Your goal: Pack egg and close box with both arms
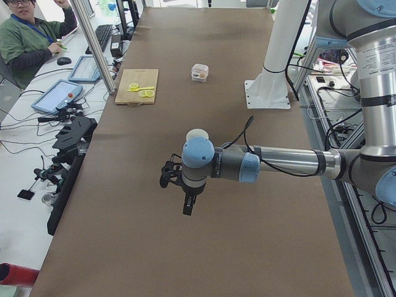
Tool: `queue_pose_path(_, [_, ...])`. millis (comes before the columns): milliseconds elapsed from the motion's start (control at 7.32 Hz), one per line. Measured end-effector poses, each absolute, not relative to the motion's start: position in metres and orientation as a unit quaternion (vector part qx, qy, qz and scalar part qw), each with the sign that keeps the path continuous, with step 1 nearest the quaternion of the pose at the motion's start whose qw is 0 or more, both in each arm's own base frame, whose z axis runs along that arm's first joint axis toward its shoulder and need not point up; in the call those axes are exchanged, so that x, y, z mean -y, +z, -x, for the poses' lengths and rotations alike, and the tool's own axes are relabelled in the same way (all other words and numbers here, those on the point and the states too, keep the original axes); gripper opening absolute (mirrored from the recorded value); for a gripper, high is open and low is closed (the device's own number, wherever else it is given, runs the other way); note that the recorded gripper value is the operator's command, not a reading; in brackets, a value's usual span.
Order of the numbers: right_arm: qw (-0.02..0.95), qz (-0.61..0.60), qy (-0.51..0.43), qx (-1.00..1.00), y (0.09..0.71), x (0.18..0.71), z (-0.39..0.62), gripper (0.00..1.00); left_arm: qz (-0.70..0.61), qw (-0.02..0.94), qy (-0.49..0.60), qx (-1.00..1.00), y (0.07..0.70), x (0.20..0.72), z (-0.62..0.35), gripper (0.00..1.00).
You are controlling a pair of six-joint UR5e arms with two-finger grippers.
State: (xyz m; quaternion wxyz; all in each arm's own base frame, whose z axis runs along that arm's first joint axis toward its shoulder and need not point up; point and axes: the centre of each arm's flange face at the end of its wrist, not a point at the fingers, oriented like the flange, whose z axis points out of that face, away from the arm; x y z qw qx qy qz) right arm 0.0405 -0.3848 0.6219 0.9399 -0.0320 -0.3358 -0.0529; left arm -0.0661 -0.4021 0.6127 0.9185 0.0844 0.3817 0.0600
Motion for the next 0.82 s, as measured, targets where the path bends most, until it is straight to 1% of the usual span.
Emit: queue_pose_path(820, [0.94,0.031,-0.053,0.336,0.6207,0.3847,-0.0405,1.0,-0.084,0.92,0.059,-0.379,0.6137,0.4007,0.0671,0.99])
